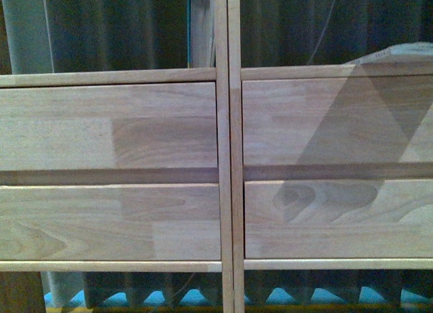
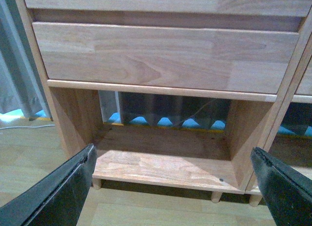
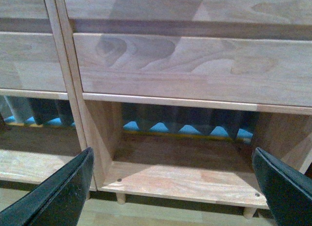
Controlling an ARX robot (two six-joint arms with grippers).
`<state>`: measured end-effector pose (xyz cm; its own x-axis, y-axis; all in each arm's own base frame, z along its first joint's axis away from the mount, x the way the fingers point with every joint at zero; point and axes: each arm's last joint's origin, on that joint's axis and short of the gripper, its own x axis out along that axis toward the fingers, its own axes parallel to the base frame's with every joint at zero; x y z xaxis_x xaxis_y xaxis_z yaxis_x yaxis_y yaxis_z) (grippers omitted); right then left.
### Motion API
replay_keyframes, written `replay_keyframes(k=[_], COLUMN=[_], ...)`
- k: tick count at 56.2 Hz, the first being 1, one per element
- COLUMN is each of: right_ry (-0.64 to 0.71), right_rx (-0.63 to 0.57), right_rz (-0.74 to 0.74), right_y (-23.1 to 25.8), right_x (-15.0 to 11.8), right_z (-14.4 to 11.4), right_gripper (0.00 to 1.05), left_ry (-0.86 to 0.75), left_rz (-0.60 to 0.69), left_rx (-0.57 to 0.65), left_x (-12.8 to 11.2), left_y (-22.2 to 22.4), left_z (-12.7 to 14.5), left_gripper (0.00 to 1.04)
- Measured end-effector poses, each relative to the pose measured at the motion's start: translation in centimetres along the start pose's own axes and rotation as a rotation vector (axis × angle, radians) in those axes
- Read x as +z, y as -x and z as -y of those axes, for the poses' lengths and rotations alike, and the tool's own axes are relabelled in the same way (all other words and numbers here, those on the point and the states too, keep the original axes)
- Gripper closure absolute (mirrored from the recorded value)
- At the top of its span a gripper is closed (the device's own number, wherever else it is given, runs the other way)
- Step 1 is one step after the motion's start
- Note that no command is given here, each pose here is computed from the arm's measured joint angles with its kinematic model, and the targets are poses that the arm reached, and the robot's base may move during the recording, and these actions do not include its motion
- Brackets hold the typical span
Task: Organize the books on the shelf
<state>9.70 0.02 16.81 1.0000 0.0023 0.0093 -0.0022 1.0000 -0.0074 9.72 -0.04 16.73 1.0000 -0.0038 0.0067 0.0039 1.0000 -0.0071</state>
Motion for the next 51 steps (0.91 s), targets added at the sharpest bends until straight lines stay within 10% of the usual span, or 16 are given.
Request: replay_keyframes(k=[15, 38, 51], right_ry=[-0.005, -0.727, -1.022], right_rx=[0.005, 0.290, 0.207], right_rz=[-0.001, -0.017, -0.175], right_y=[0.0, -8.6, -17.8], right_x=[0.0, 11.7, 12.2], right_z=[0.0, 0.9, 0.0], right_gripper=[0.07, 0.07, 0.07], left_ry=[-0.001, -0.002, -0.002], left_rz=[0.000, 0.000, 0.000], left_rx=[0.000, 0.000, 0.000], left_x=[0.0, 0.0, 0.0], left_y=[0.0, 0.0, 0.0], left_z=[0.0, 0.0, 0.0], left_gripper=[0.07, 0.07, 0.07])
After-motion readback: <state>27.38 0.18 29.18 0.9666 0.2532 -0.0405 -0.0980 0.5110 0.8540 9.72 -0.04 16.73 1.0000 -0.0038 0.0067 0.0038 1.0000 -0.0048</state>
